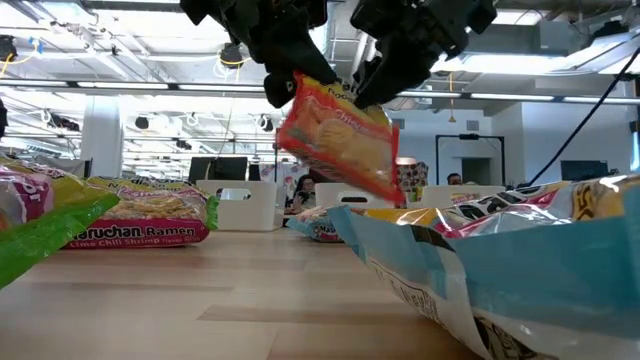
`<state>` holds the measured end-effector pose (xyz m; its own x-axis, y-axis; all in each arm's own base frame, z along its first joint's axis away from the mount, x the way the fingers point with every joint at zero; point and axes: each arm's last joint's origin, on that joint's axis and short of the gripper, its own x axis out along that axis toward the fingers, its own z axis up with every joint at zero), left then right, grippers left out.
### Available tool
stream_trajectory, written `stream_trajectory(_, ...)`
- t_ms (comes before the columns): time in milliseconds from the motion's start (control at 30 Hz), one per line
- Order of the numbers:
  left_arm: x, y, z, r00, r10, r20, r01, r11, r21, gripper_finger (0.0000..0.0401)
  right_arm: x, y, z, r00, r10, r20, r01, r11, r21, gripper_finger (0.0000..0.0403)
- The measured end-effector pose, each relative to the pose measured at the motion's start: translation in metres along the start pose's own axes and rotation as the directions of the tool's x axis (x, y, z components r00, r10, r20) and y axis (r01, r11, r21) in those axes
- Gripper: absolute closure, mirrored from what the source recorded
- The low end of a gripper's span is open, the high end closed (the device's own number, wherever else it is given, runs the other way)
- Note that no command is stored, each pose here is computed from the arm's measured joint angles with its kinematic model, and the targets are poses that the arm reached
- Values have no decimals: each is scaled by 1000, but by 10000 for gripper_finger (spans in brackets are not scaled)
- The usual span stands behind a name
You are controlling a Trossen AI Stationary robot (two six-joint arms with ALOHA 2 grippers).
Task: Sort Maruchan noodles
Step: Put the orange noodle pack into the middle white bin
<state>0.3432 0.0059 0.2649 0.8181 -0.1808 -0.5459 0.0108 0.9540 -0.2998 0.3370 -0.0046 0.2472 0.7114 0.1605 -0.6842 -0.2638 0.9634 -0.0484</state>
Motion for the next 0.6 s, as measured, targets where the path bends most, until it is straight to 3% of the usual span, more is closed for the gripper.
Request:
stream_trajectory(167, 0, 1, 0, 1000, 13, -2, -13, 1000, -4, 401, 0, 0, 0, 1000, 0, 0, 0, 1000, 5, 259)
stream_trajectory(400, -1, 4, 1, 998, 58, 12, -58, 998, -14, 401, 0, -1, -2, 1000, 3, -18, -2, 998, 61, 387)
stream_trajectory(600, -3, 13, 3, 997, 71, 17, -69, 990, -127, 401, 0, -1, -3, 1000, 3, -26, 0, 995, 99, 394)
